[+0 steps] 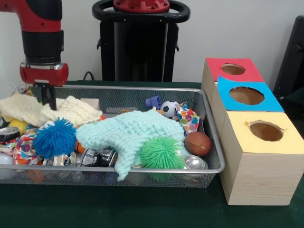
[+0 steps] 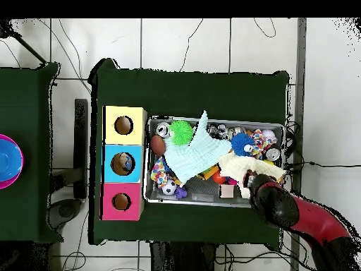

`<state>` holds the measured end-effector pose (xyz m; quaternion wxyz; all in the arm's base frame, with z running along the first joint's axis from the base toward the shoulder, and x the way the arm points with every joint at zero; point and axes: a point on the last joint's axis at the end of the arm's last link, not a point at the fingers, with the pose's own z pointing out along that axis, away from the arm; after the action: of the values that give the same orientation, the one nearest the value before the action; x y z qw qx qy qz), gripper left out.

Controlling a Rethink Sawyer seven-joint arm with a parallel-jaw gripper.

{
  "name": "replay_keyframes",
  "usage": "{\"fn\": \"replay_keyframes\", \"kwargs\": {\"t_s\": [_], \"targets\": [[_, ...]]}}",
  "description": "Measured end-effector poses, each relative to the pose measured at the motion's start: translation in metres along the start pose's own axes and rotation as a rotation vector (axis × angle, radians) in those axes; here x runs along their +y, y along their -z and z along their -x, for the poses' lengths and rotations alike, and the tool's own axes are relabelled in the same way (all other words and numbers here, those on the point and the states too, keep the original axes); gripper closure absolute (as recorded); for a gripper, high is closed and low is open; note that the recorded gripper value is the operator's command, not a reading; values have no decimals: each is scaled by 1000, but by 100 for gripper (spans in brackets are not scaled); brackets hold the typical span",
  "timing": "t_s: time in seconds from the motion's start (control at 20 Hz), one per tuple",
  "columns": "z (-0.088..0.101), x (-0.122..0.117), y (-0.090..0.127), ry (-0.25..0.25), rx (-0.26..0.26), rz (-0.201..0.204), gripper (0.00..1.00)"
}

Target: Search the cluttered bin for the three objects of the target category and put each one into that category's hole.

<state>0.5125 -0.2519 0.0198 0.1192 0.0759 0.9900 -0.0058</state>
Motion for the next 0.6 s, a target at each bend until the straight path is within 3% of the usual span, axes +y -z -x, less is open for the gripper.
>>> {"fn": "replay_keyframes", "kwargs": {"t_s": [0.45, 0.5, 0.6], "targets": [[16, -1, 66, -48, -10, -40, 100], [18, 0, 82, -62, -4, -48, 100], [18, 1, 89, -66, -3, -52, 100]]}}
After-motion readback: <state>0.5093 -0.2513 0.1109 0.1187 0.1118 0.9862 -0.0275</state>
